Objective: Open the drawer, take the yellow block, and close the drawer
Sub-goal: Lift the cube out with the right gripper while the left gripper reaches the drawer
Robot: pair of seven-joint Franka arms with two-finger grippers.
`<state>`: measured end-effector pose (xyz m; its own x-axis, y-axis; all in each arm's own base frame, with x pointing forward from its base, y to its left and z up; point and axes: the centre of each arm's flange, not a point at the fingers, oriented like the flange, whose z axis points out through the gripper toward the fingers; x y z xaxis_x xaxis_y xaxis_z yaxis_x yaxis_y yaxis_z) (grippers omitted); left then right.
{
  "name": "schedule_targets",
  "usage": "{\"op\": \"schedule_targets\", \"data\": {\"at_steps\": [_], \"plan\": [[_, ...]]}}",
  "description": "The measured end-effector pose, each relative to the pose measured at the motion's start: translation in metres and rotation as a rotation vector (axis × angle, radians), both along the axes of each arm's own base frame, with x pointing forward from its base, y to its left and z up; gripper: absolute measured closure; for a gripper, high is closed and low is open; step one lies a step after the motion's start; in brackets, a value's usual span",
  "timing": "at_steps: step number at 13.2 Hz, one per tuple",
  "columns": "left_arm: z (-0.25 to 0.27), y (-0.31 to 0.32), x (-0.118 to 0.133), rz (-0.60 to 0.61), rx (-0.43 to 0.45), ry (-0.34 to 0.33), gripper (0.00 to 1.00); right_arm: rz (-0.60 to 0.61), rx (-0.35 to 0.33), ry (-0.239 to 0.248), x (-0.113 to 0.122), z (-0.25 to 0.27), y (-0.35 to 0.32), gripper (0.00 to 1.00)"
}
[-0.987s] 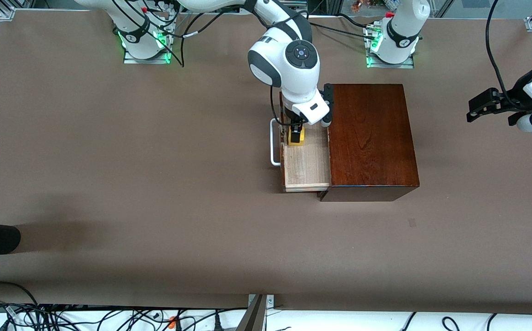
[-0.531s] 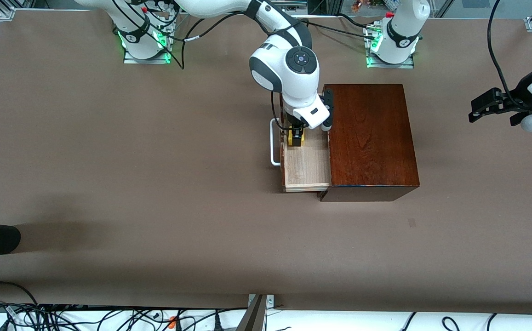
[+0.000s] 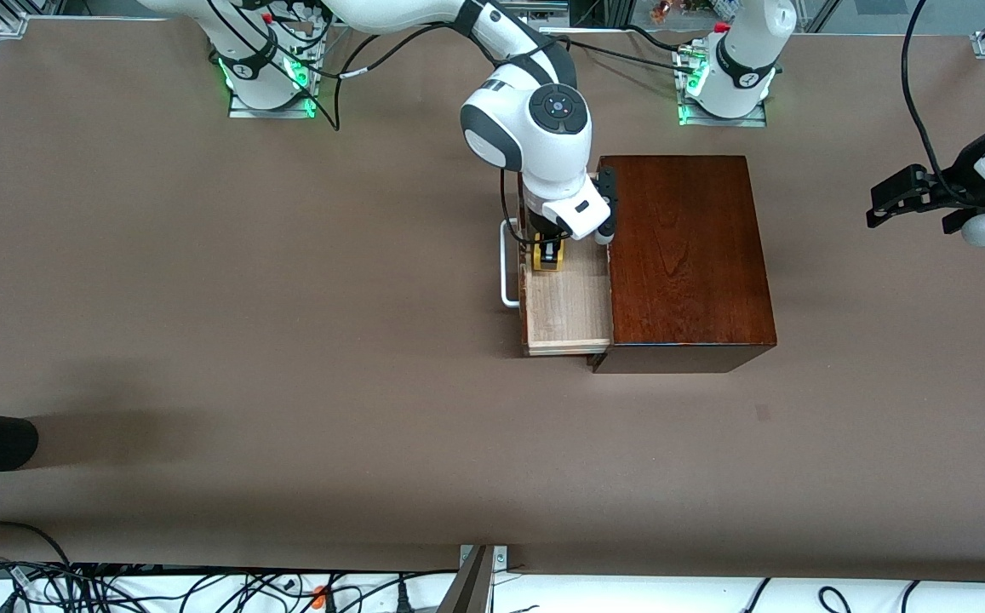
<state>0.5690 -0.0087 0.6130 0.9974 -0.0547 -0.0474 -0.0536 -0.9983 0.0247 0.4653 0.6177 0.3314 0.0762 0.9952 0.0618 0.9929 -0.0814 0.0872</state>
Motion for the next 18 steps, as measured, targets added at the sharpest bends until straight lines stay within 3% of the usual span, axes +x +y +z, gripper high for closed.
{"op": "schedule_targets", "data": {"at_steps": [3, 8, 10, 16, 18], "plan": [[0.000, 0.001, 0.000, 0.001, 0.000, -0.001, 0.00, -0.031, 0.023, -0.014, 0.001, 0.048, -0.001, 0.45], [-0.001, 0.010, 0.001, 0.019, -0.028, -0.004, 0.00, -0.240, 0.146, -0.062, 0.003, 0.204, -0.045, 0.45], [-0.003, 0.015, 0.001, 0.022, -0.029, -0.001, 0.00, -0.325, 0.155, -0.047, 0.024, 0.247, -0.093, 0.45], [-0.002, 0.011, 0.001, 0.010, -0.031, -0.006, 0.00, -0.612, 0.035, 0.049, 0.109, 0.304, -0.300, 0.45], [-0.001, -0.005, 0.000, 0.002, -0.034, -0.007, 0.00, -0.695, 0.049, 0.117, 0.139, 0.295, -0.381, 0.45]]}}
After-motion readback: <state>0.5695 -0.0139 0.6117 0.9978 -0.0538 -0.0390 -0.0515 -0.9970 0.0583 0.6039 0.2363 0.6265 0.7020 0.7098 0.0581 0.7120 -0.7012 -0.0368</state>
